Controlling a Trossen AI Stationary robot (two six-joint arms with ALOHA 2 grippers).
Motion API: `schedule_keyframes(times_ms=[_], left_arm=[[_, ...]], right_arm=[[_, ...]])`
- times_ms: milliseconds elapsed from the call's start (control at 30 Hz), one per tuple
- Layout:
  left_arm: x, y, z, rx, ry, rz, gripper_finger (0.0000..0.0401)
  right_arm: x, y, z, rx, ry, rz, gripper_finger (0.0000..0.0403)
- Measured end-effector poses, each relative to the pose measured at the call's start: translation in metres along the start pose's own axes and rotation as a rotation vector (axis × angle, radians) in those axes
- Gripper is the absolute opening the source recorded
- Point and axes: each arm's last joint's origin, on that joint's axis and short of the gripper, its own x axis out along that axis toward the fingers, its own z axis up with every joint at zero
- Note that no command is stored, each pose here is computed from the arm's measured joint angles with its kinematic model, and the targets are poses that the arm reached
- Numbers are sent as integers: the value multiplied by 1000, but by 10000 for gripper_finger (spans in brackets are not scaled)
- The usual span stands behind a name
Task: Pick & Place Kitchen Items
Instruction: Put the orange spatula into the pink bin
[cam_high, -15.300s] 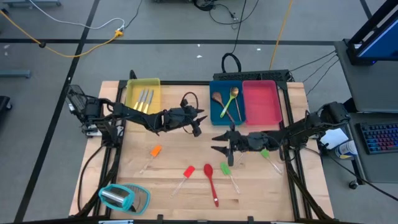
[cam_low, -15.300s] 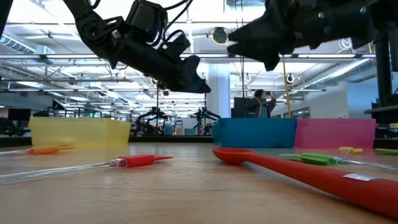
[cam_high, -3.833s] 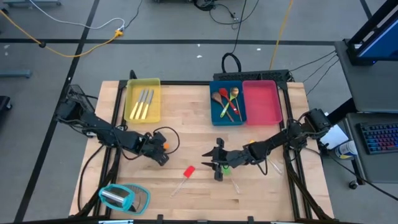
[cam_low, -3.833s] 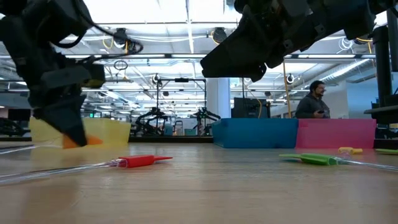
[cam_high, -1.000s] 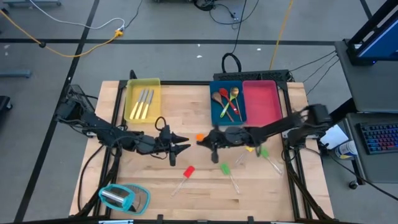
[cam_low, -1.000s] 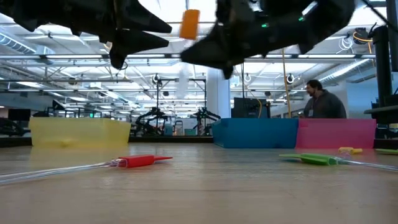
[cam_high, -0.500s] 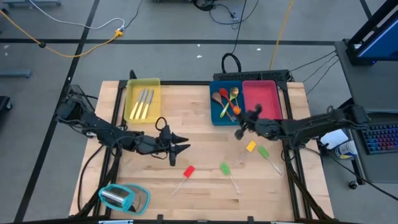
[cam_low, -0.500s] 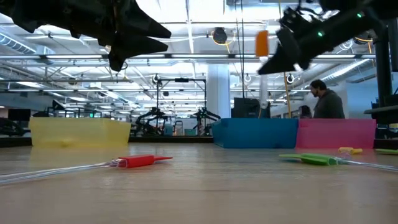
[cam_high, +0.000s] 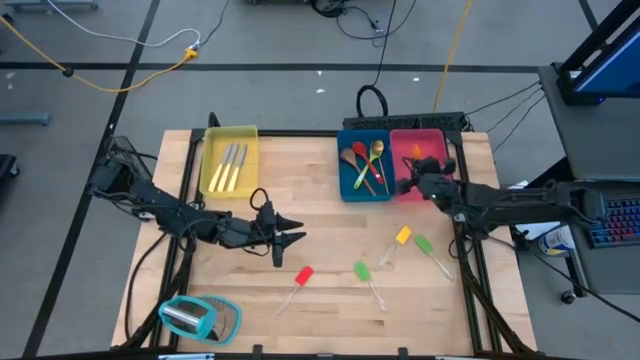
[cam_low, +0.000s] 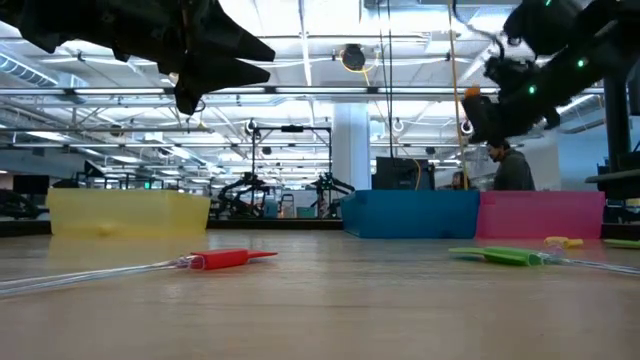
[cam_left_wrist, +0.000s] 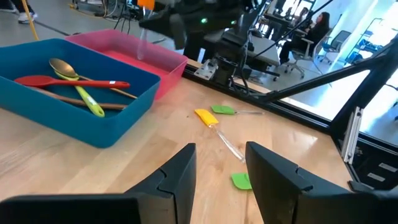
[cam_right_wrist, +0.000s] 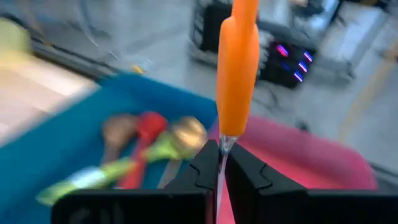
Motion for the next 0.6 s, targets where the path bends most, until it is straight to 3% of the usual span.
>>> schedule_keyframes(times_ms=[200,400,600], left_arm=[[0,0,0,-1,-1,0,145],[0,0,0,0,-1,0,145],[0,0,0,0,-1,-1,145]], right_arm=[[16,-15,-14,55,214,-4,12],[24,-23,-15,75,235,-68,27],[26,-24,-15,87,272,-22,53]])
